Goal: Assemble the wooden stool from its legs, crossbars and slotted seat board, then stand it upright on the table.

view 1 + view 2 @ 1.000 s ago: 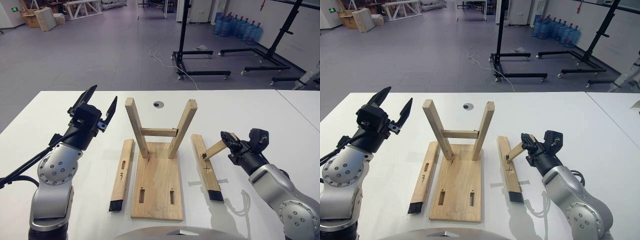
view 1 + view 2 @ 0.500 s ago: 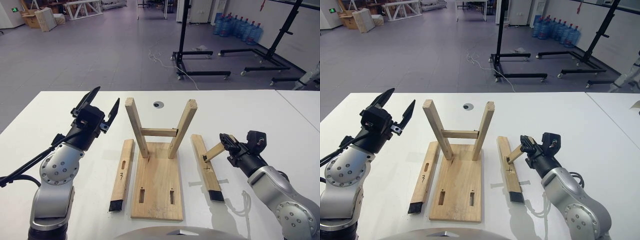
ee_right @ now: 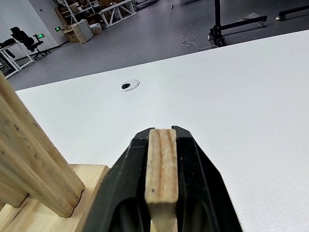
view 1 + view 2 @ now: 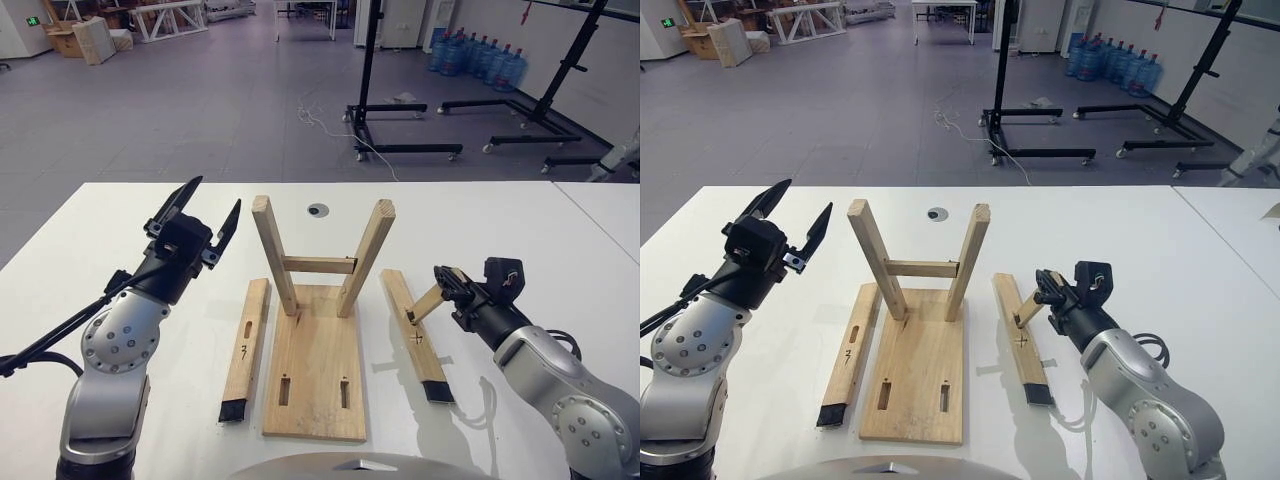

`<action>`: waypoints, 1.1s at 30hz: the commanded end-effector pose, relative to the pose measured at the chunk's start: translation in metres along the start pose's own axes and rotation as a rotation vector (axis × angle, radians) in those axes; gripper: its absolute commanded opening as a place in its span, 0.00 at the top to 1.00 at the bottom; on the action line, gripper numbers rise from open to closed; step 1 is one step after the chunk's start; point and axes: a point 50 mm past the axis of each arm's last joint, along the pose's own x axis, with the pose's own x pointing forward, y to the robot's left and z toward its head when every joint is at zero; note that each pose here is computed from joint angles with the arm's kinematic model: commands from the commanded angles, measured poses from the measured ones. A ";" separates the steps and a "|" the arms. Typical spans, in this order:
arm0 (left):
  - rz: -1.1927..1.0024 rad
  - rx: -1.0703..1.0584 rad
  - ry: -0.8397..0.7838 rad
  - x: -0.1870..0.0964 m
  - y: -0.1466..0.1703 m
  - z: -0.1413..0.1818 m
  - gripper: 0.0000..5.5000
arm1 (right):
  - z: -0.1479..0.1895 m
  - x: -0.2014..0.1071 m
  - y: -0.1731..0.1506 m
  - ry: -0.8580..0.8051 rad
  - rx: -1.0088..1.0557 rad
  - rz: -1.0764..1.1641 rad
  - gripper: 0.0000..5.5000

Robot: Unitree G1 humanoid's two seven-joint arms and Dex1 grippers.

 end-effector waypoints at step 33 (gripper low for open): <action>0.063 0.023 -0.011 0.004 -0.009 -0.005 0.47 | -0.026 0.034 -0.025 0.202 -0.273 0.136 0.93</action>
